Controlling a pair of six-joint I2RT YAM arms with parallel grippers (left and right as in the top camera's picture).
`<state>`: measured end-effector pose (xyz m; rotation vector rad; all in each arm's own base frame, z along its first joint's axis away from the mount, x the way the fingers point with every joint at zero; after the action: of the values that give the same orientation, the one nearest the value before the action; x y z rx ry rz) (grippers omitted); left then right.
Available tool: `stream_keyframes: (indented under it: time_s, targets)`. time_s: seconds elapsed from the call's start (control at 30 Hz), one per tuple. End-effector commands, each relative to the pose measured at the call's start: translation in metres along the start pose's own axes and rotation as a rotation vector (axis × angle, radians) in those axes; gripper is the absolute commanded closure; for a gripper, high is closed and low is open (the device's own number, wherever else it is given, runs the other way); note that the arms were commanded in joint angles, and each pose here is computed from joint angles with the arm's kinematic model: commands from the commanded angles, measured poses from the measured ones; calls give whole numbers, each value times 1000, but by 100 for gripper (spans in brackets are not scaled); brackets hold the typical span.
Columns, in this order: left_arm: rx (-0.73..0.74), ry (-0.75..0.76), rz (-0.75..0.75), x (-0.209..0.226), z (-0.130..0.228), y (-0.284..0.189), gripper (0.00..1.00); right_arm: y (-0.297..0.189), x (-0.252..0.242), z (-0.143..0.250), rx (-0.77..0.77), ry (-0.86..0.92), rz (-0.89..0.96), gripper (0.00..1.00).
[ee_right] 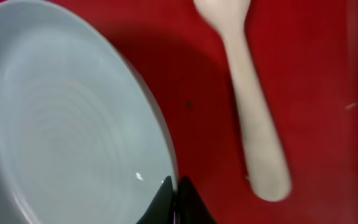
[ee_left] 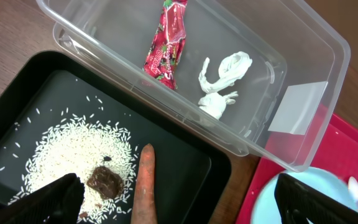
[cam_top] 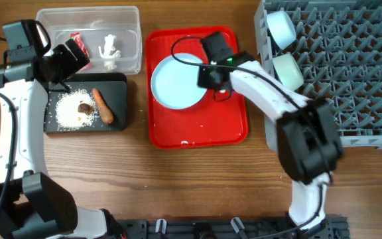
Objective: Sort waste into correct bins and load items into the dishwasher rack
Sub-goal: 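Lift the plate with the right gripper and stand it upright in the rack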
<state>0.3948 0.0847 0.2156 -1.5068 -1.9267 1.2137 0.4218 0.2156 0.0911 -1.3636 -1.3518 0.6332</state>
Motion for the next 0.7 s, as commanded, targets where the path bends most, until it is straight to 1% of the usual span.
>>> stream_keyframes:
  time_s: [0.0,0.07,0.13,0.2,0.3,0.4,0.47,0.57,0.67]
  targets:
    - [-15,6,-8,1,-3,-4,0,-107,10,-48,-279,-126,-63,96]
    - [-14,6,-8,1,-3,-4,0,-169,-3,-70,-466,-150,-13,96]
    - [-15,6,-8,1,-3,-4,0,-220,-23,-84,-630,-138,89,96]
    - [-15,6,-8,1,-3,-4,0,-272,-58,-97,-817,-89,297,96]
    - [-15,6,-8,1,-3,-4,0,-321,-105,-104,-976,-5,640,96]
    - [-15,6,-8,1,-3,-4,0,-339,-141,-107,-1032,98,888,96]
    - [-15,6,-8,1,-3,-4,0,-338,-162,-119,-1013,113,1002,96]
    - [-15,6,-8,1,-3,-4,0,-325,-194,-140,-974,141,1094,96]
    - [-15,6,-8,1,-3,-4,0,-302,-216,-158,-905,107,1169,96]
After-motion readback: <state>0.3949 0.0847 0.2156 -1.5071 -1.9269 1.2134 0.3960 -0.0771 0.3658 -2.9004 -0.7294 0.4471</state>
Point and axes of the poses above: each gripper's point midway between its finger pads, its own y axis out along the fingers, its own x axis along the line the jaws close on, z = x × y, the point moved 4 cm from there along -y, back along the fingers, and after that the axes turned 12 degrees about y, right-handed, at the moved point
